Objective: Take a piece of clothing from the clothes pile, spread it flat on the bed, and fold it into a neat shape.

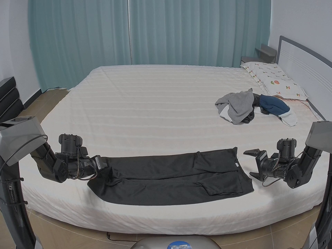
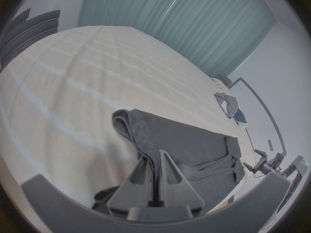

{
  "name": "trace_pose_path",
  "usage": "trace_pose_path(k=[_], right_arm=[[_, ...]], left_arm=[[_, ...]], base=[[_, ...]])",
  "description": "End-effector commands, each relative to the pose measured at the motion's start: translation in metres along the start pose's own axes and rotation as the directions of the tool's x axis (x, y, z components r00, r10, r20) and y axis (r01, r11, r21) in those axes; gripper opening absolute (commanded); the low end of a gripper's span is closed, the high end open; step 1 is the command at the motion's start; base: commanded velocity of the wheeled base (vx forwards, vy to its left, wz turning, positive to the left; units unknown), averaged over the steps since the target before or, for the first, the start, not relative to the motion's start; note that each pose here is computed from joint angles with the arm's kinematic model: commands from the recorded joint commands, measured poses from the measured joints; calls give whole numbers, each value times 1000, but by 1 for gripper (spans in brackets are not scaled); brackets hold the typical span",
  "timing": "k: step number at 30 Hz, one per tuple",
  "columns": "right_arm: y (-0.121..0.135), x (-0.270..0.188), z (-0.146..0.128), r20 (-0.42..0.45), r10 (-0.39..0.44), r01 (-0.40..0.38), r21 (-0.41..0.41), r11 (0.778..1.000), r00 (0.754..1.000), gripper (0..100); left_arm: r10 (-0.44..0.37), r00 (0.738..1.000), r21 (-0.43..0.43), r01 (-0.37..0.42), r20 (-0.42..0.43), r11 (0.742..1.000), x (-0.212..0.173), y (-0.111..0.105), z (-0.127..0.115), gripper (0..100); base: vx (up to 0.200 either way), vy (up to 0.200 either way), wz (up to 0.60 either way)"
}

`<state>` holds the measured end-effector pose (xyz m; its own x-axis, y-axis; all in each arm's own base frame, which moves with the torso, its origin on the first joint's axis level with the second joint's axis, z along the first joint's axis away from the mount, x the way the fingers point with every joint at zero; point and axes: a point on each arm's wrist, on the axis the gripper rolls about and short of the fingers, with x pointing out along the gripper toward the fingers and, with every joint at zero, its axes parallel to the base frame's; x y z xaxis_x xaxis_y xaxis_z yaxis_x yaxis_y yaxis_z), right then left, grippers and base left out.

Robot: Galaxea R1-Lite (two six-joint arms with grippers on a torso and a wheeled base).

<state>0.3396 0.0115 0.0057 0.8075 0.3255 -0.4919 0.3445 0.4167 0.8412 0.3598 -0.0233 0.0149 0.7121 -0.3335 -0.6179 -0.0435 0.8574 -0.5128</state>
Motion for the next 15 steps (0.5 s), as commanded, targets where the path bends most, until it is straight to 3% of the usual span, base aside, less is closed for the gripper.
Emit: trace_pose_path(k=[1, 15], right_arm=[[-2, -1, 8, 21, 1, -1, 9, 1000, 1000, 100], [-5, 1, 7, 14, -7, 7, 12, 1000, 1000, 100]], left_arm=[[-51, 998, 6, 51, 41, 999, -18, -25, 8, 0], [-38, 999, 48, 38, 2, 998, -25, -71, 6, 0]], base=[[0, -200, 0], [0, -200, 0]])
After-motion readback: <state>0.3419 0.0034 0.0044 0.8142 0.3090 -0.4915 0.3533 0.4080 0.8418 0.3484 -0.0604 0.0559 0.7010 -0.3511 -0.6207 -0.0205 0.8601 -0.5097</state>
